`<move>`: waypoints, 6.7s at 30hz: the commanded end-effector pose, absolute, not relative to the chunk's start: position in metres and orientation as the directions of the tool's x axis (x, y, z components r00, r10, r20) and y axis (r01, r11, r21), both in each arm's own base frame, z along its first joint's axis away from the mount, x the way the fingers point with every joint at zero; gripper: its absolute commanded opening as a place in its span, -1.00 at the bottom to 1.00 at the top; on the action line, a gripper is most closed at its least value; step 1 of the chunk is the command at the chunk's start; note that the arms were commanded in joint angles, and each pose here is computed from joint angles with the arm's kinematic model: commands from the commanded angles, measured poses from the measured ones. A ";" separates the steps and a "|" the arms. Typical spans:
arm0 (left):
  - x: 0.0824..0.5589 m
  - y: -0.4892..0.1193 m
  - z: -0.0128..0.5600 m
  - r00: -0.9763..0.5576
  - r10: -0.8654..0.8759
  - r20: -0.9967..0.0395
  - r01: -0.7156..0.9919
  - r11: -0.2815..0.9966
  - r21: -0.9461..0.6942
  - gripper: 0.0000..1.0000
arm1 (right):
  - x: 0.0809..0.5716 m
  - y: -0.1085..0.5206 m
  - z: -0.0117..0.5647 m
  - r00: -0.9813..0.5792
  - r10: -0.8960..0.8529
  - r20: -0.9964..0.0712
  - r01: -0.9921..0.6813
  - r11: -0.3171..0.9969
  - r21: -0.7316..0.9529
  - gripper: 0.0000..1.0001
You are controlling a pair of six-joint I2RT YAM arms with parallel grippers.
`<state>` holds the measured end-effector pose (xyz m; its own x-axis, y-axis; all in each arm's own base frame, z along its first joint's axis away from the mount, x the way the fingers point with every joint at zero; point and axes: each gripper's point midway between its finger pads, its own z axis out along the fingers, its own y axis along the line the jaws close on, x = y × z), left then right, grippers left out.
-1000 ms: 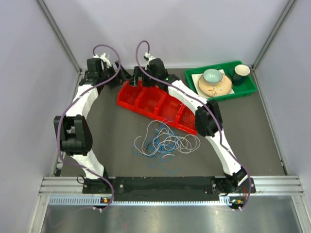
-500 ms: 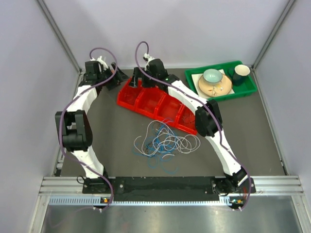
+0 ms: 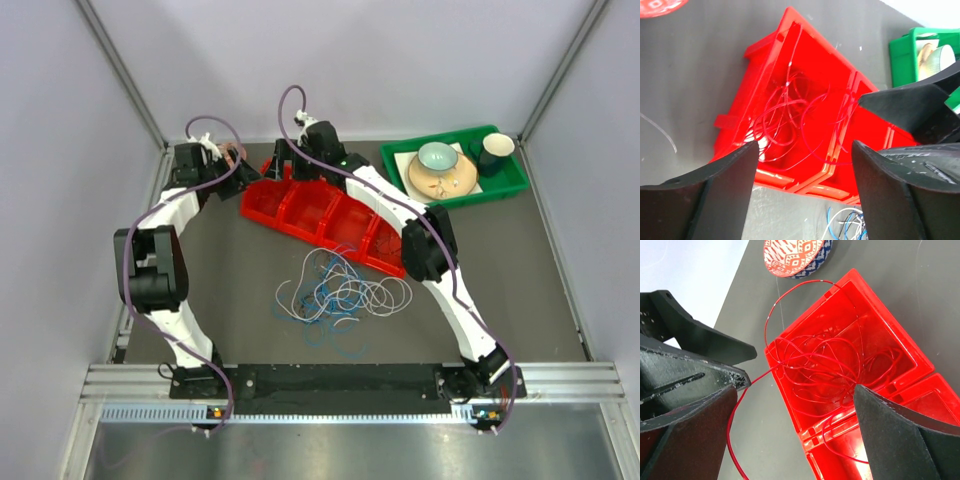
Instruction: Untangle the cables
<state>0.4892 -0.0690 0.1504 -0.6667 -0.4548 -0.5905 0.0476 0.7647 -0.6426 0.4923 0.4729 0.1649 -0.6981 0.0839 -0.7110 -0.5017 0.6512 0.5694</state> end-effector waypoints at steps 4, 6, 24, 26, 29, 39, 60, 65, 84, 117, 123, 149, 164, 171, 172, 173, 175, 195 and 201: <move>0.515 -0.076 0.172 -0.623 -0.466 -0.628 0.124 0.734 -0.668 0.32 | 0.494 0.471 0.208 -0.651 0.121 -0.749 -0.544 0.614 0.572 0.96; 0.519 -0.075 0.171 -0.623 -0.472 -0.624 0.118 0.731 -0.672 0.16 | 0.492 0.470 0.210 -0.647 0.117 -0.753 -0.548 0.616 0.566 0.96; 0.528 -0.086 0.157 -0.650 -0.413 -0.638 0.104 0.783 -0.613 -1.00 | 0.482 0.440 0.245 -0.596 0.107 -0.796 -0.563 0.651 0.509 0.97; 0.524 -0.089 0.153 -0.655 -0.393 -0.645 0.104 0.799 -0.592 -1.00 | 0.478 0.434 0.254 -0.591 0.111 -0.799 -0.563 0.652 0.507 0.97; 0.519 -0.087 0.139 -0.681 -0.359 -0.638 0.075 0.833 -0.548 -1.00 | 0.471 0.428 0.258 -0.589 0.104 -0.801 -0.564 0.657 0.500 0.97; 0.517 -0.122 0.095 -0.724 -0.308 -0.617 0.049 0.870 -0.491 -1.00 | 0.409 0.348 0.320 -0.489 0.154 -0.859 -0.536 0.724 0.435 0.97; 0.491 -0.137 0.210 -0.588 -0.258 -0.767 0.094 0.919 -0.382 0.25 | 0.295 0.236 0.326 -0.431 0.203 -0.879 -0.453 0.794 0.406 0.98; 0.465 -0.145 0.219 -0.600 -0.209 -0.772 0.103 0.937 -0.334 0.47 | 0.291 0.235 0.309 -0.465 0.186 -0.866 -0.445 0.796 0.410 0.98; 0.405 -0.182 0.129 -0.591 -0.631 -0.502 -0.401 0.770 -0.496 0.29 | 0.290 0.219 0.297 -0.452 0.169 -0.876 -0.403 0.837 0.370 0.98; 0.424 -0.197 0.118 -0.573 -0.631 -0.523 -0.400 0.772 -0.494 0.10 | 0.284 0.216 0.291 -0.467 0.158 -0.870 -0.400 0.840 0.367 0.97; 0.421 -0.196 0.119 -0.573 -0.628 -0.527 -0.390 0.774 -0.498 0.22 | 0.284 0.218 0.288 -0.478 0.157 -0.864 -0.401 0.836 0.374 0.97; 0.409 -0.188 0.104 -0.550 -0.647 -0.527 -0.450 0.762 -0.465 0.09 | 0.283 0.219 0.285 -0.487 0.163 -0.858 -0.398 0.833 0.384 0.98; 0.416 -0.197 0.087 -0.576 -0.641 -0.507 -0.457 0.767 -0.451 -0.15 | 0.283 0.218 0.284 -0.484 0.158 -0.861 -0.394 0.839 0.376 0.97; 0.417 -0.196 0.098 -0.566 -0.645 -0.514 -0.449 0.764 -0.464 -0.69 | 0.284 0.218 0.285 -0.482 0.158 -0.862 -0.397 0.838 0.375 0.98; 0.417 -0.195 0.101 -0.562 -0.646 -0.517 -0.447 0.763 -0.467 -0.77 | 0.284 0.218 0.285 -0.482 0.157 -0.862 -0.398 0.838 0.374 0.98; 0.417 -0.194 0.101 -0.561 -0.645 -0.520 -0.447 0.764 -0.465 -0.84 | 0.284 0.219 0.285 -0.482 0.156 -0.862 -0.399 0.837 0.374 0.97; 0.417 -0.195 0.106 -0.559 -0.644 -0.523 -0.441 0.764 -0.471 -1.00 | 0.284 0.219 0.286 -0.483 0.155 -0.862 -0.401 0.836 0.375 0.97; 0.447 -0.162 0.239 -0.321 -0.537 -0.780 -0.298 0.839 -0.455 -1.00 | 0.281 0.217 0.288 -0.476 0.165 -0.864 -0.400 0.834 0.380 0.98; 0.459 -0.144 0.313 -0.149 -0.480 -0.865 -0.247 0.865 -0.437 -1.00 | 0.280 0.217 0.286 -0.481 0.164 -0.862 -0.399 0.834 0.381 0.98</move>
<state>0.4464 -0.1626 0.2191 -0.3674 -0.5133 -0.7756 -0.3096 0.8538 -0.4185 0.2799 0.2197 0.2688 -0.5222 0.1254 -0.8436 -0.3893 0.8450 0.3666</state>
